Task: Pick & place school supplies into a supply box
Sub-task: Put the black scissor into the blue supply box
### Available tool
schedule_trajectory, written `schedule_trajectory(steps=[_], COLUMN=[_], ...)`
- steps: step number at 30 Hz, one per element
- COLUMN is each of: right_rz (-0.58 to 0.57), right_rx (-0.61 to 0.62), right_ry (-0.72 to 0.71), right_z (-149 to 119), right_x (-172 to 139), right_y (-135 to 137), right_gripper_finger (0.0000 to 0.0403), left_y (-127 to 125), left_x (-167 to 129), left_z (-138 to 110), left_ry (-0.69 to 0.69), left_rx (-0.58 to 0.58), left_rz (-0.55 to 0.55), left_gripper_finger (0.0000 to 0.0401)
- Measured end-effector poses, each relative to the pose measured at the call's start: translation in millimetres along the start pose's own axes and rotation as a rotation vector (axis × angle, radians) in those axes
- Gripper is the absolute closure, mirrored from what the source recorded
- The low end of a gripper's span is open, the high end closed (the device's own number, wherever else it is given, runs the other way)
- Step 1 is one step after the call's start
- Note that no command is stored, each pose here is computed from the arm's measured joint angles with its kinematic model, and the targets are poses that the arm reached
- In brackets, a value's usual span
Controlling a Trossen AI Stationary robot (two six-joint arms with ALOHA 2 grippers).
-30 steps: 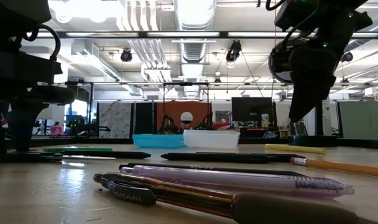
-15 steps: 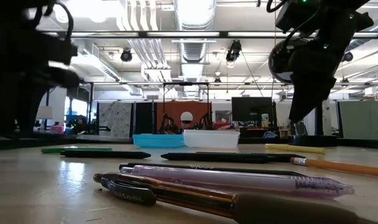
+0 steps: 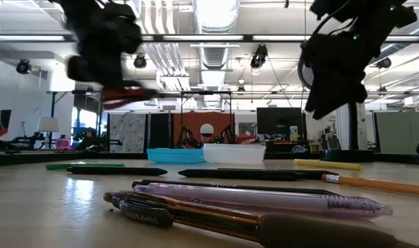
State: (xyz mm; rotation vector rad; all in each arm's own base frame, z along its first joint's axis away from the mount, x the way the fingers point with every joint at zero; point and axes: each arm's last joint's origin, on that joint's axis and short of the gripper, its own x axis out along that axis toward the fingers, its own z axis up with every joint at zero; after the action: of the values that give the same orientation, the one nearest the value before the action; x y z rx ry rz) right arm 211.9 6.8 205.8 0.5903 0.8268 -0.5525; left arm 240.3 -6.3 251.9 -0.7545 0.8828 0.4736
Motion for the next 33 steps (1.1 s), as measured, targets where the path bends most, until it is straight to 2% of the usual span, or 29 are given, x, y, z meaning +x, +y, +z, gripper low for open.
schedule_trajectory(steps=[3,6,8,11,18,23,27,33], right_rz=[-0.011,-0.03,-0.059,-0.096,-0.106,-0.141,-0.158,-0.145], right_rx=[0.04,0.081,0.115,0.145,0.182,0.222,0.225,0.23], right_ry=[-0.04,-0.07,-0.095,-0.114,-0.134,-0.159,-0.189,-0.219], right_z=[0,-2,-5,-12,-24,-27,-27,-25], right_x=[-14,-28,-37,-45,-47,-42,-41,-41], right_y=[-7,-16,-24,-36,-51,-54,-54,-52], right_gripper_finger=[0.0216,0.0216,0.0216,0.0216,0.0216,0.0216,0.0219,0.022], left_y=[15,26,24,8,-22,-19,-14,-10], left_x=[13,30,42,61,105,130,145,167], left_z=[45,84,105,134,185,204,207,204], left_ry=[-0.124,-0.179,-0.173,-0.142,-0.018,0.076,0.126,0.161], left_rx=[-0.15,-0.223,-0.204,-0.12,0.049,0.064,0.09,0.088], left_rz=[-0.082,-0.102,-0.093,-0.101,0.005,0.099,0.188,0.223], left_gripper_finger=[0.0343,0.0343,0.0343,0.0343,0.0343,0.0343,0.0343,0.034])
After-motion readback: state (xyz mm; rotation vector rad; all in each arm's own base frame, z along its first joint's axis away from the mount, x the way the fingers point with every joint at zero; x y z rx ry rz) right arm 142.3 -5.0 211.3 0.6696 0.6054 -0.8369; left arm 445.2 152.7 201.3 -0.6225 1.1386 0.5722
